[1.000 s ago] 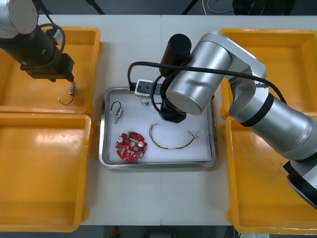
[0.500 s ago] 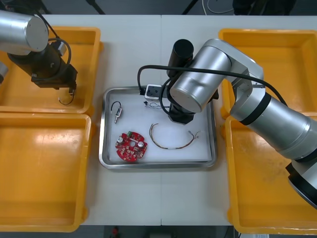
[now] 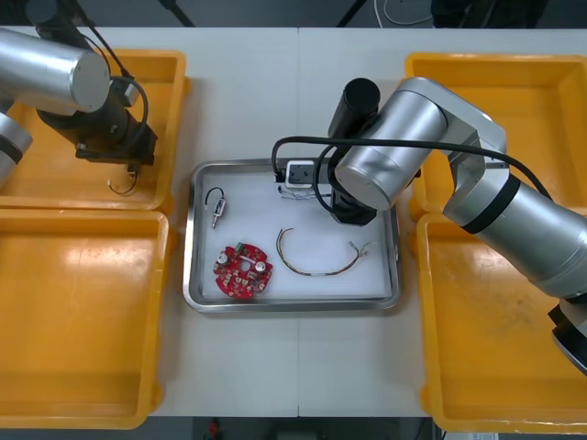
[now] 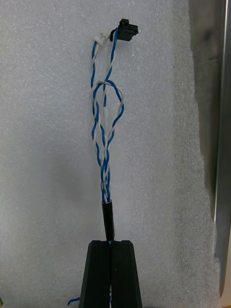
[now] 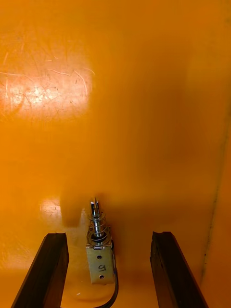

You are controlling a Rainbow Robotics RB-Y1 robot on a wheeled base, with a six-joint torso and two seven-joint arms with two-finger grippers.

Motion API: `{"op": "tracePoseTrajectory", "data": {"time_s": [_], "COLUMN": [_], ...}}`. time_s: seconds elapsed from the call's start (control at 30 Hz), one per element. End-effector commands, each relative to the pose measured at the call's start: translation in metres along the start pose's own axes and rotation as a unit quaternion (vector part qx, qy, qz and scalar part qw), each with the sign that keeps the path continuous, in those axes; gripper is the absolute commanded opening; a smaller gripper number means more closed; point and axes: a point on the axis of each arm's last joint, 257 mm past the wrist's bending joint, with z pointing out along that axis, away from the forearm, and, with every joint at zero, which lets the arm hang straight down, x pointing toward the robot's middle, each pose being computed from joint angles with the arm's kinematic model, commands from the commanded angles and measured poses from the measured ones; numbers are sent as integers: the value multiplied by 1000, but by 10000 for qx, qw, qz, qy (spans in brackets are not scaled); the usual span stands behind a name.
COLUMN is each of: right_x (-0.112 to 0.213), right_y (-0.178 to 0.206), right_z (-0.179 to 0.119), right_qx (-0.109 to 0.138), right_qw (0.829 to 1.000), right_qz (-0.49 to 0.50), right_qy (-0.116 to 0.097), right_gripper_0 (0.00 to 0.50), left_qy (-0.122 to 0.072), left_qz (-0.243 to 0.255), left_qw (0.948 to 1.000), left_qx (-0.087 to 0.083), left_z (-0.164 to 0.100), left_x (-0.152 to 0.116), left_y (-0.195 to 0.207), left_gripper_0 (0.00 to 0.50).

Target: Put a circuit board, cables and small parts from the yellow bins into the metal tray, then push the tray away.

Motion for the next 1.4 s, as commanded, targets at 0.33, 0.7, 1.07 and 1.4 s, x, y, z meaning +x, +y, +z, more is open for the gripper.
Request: {"op": "tracePoseTrajectory", "data": {"time_s": [0.33, 0.7, 1.07, 1.4], "right_x": [-12, 5, 30, 102], "right_y": [2, -19, -59, -60], "right_z": [-16, -75, -139, -148], "right_qx": [-411, -244, 358, 721], "right_qw": [9962, 9938, 9516, 8893], "right_qz": [632, 1070, 3029, 4507], "right_qy": [-444, -174, -380, -294], "right_gripper_0": [500, 500, 500, 500], "left_qy": [-24, -7, 46, 145], "left_qz": [392, 450, 104, 278], "left_qw": [9992, 9990, 9999, 9995], "left_qx": [21, -21, 51, -27], "left_z": [15, 18, -38, -120], "left_x": [13, 15, -11, -13], "left_y": [7, 7, 19, 9], "left_gripper_0": [500, 0, 0, 0]}}
